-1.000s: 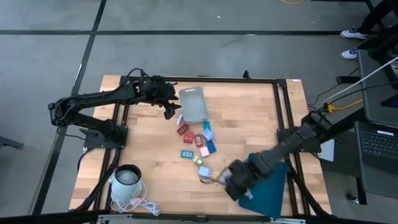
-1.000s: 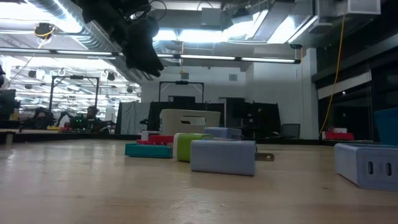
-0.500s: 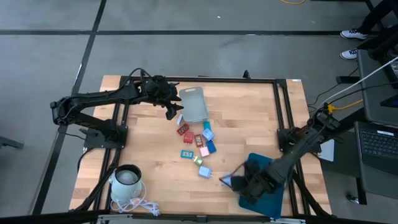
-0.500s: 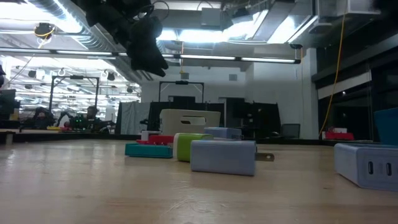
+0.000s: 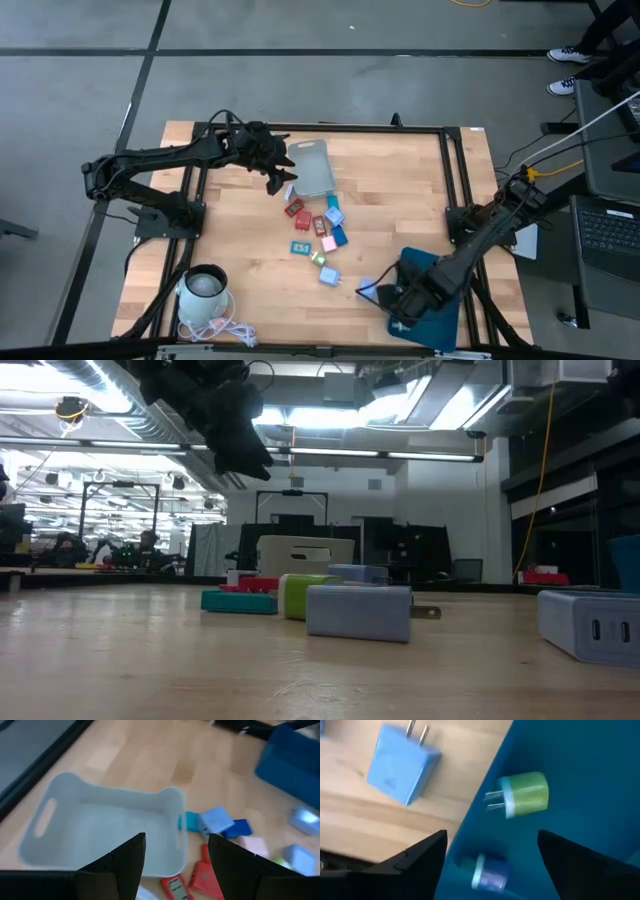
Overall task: Pick & Place Office items
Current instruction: Put the green charger adapter into the blue bin
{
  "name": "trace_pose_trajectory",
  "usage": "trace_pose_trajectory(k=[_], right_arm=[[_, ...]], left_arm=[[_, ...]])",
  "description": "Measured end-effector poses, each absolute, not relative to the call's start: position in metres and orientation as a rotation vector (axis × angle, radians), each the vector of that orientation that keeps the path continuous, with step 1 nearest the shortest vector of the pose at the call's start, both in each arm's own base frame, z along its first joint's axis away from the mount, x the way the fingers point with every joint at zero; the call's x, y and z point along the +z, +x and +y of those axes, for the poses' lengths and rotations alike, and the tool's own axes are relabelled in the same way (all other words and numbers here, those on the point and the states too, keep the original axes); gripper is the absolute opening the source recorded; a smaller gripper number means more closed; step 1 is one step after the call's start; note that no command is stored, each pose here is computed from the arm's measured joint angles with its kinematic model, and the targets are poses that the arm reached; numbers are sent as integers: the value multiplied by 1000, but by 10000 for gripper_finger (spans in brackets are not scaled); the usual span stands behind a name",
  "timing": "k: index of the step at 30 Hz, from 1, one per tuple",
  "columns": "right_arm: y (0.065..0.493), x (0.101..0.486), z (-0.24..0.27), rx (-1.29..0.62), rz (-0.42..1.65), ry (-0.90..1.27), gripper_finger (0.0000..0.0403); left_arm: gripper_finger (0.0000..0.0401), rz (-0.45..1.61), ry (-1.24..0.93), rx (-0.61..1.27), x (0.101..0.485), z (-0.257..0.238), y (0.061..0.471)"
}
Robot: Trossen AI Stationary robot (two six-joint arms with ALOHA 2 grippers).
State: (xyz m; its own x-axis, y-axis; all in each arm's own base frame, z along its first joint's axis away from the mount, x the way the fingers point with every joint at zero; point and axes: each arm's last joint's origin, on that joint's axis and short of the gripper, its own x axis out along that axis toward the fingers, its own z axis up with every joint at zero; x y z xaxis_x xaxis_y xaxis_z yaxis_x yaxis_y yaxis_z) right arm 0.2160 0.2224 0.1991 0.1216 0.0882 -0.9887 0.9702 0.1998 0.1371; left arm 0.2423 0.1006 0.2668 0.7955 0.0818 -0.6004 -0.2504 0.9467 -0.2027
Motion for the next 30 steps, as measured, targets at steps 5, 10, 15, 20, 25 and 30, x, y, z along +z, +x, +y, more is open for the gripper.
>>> trace_pose_trajectory(k=[5, 10, 15, 20, 25, 30], right_arm=[[215, 201, 220, -930, 1222, 1157, 312], [215, 203, 214, -965, 1189, 1125, 298], [216, 203, 211, -968, 1189, 1106, 285], [219, 205, 207, -973, 1181, 1121, 276], [220, 218, 199, -968, 1097, 1179, 274], [214, 247, 180, -947, 815, 1250, 274]], left_arm=[[212, 644, -156, 15, 266, 86, 246], [212, 664, -94, -154, 258, 67, 258], [212, 724, -96, -310, 239, 46, 281], [212, 739, -28, -391, 223, 41, 300], [212, 783, 62, -493, 201, 27, 313], [212, 788, 114, -564, 187, 7, 323]])
